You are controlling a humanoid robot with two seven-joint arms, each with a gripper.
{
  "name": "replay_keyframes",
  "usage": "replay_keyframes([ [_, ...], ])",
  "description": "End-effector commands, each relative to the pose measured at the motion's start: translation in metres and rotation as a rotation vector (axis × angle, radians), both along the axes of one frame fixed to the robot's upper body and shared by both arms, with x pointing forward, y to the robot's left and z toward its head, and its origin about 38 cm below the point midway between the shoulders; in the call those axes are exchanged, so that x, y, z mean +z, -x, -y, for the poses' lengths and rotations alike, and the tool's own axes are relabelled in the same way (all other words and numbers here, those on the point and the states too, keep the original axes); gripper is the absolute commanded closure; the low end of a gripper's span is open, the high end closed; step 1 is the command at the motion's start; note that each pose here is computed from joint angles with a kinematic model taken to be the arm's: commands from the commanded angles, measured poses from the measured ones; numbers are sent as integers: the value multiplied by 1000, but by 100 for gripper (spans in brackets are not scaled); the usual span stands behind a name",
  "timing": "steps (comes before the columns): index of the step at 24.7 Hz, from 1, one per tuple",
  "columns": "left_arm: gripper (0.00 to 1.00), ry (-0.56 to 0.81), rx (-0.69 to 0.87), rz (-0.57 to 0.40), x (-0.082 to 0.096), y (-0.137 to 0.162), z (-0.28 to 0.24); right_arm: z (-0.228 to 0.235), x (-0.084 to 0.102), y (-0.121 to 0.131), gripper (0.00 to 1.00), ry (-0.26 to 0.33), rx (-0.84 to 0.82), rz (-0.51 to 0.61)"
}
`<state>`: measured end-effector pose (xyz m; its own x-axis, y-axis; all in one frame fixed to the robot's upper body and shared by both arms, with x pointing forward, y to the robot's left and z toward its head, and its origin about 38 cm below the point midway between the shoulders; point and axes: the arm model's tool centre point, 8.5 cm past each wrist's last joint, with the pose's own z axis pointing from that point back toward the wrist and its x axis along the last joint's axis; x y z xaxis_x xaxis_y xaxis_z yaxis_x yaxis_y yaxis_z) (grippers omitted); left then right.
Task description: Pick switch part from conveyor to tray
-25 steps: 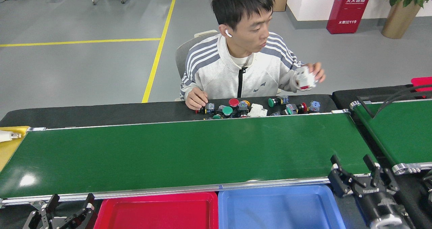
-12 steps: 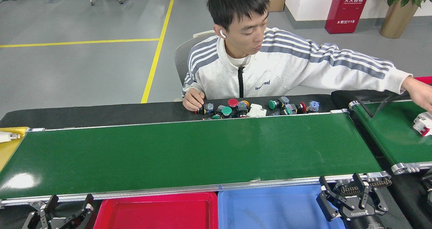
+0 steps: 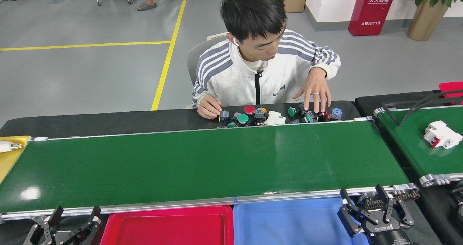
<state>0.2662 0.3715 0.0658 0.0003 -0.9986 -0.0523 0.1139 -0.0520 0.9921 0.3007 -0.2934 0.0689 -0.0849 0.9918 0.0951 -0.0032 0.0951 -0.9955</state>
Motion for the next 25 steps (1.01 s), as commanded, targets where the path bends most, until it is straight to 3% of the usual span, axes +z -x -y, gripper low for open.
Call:
replay_keyframes([
  [1, 0, -15, -3, 28, 9, -4, -3, 1, 5, -2, 0, 9, 6, 13],
  [16, 0, -15, -4, 33, 11, -4, -2, 5, 14, -10, 0, 25, 12, 40],
  [25, 0, -18, -11, 38, 13, -5, -1, 8, 4, -10, 0, 20, 0, 8],
])
